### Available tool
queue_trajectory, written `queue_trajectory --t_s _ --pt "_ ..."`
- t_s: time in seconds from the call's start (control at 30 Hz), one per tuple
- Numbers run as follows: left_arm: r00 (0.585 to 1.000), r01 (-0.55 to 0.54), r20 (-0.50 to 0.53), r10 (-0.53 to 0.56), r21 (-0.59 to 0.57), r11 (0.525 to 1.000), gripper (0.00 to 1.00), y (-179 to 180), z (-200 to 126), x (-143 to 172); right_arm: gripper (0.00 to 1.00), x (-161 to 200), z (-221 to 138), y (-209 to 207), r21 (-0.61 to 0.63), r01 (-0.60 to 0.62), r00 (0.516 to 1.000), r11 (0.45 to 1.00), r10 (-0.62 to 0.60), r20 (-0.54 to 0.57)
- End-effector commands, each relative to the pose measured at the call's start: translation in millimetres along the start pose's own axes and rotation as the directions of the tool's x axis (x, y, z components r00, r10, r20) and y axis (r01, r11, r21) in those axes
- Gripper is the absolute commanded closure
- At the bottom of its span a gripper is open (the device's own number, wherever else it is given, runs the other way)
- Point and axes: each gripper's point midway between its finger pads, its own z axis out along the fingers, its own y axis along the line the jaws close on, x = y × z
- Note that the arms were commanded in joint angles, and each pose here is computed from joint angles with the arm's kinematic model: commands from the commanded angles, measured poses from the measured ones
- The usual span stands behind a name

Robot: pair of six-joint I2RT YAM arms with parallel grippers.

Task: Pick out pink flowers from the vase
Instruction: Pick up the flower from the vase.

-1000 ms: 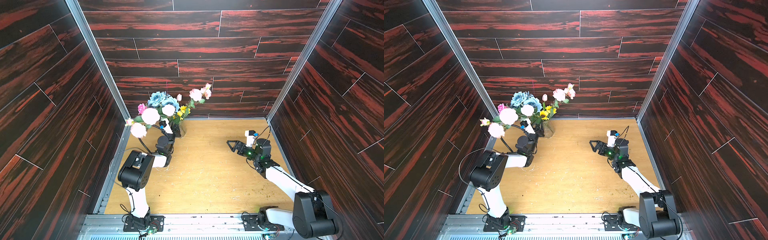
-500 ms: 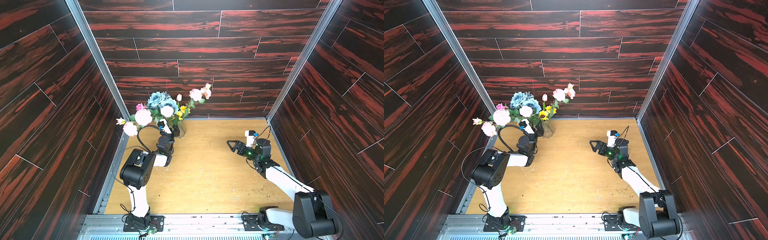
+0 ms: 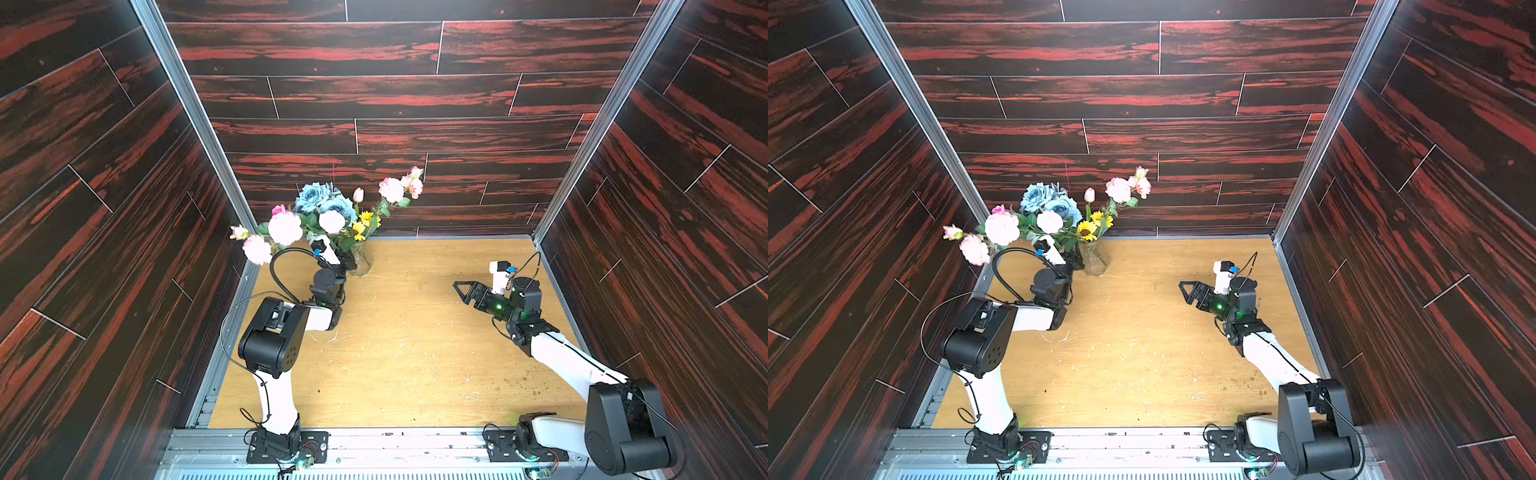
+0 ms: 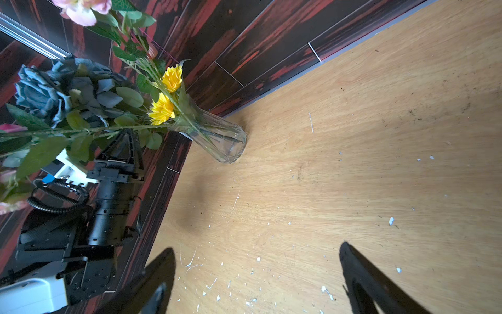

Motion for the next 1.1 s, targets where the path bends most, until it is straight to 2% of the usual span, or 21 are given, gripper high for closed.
queue_trajectory --t_s 0.0,0.3,0.43,0.63,0.93,1.07 --pt "0.995 0.024 0.096 -0.028 0.05 0.998 0.78 -16.0 5.5 -43.5 0.04 -4.1 1.3 3.2 -0.006 0.007 1.0 1.0 -0.007 0.004" --pt "1.0 -0.005 0.018 0.003 0.061 0.998 0.92 -24.7 -2.1 -52.1 0.04 -4.5 1.0 4.2 -0.007 0.008 1.0 1.0 -0.008 0.004" --pt "0.999 -0.036 -0.007 0.036 0.068 0.997 0.93 -34.2 -5.2 -73.4 0.05 -3.9 1.9 4.1 -0.008 0.004 1.0 1.0 -0.004 0.0" --pt "0.983 -0.117 -0.134 0.123 0.051 0.992 1.0 -42.7 -2.9 -89.1 0.05 -3.7 2.0 4.2 -0.009 0.004 1.0 1.0 -0.004 -0.002" --pt "0.961 -0.206 -0.185 0.207 0.021 0.978 1.0 -46.6 -11.3 -120.9 0.05 -2.6 4.1 3.7 -0.014 -0.002 1.0 1.0 0.002 -0.01" --pt "0.96 -0.223 -0.169 0.223 0.019 0.975 1.0 -52.0 -12.9 -141.0 0.05 -2.0 4.7 3.8 -0.017 -0.004 1.0 1.0 0.003 -0.014"
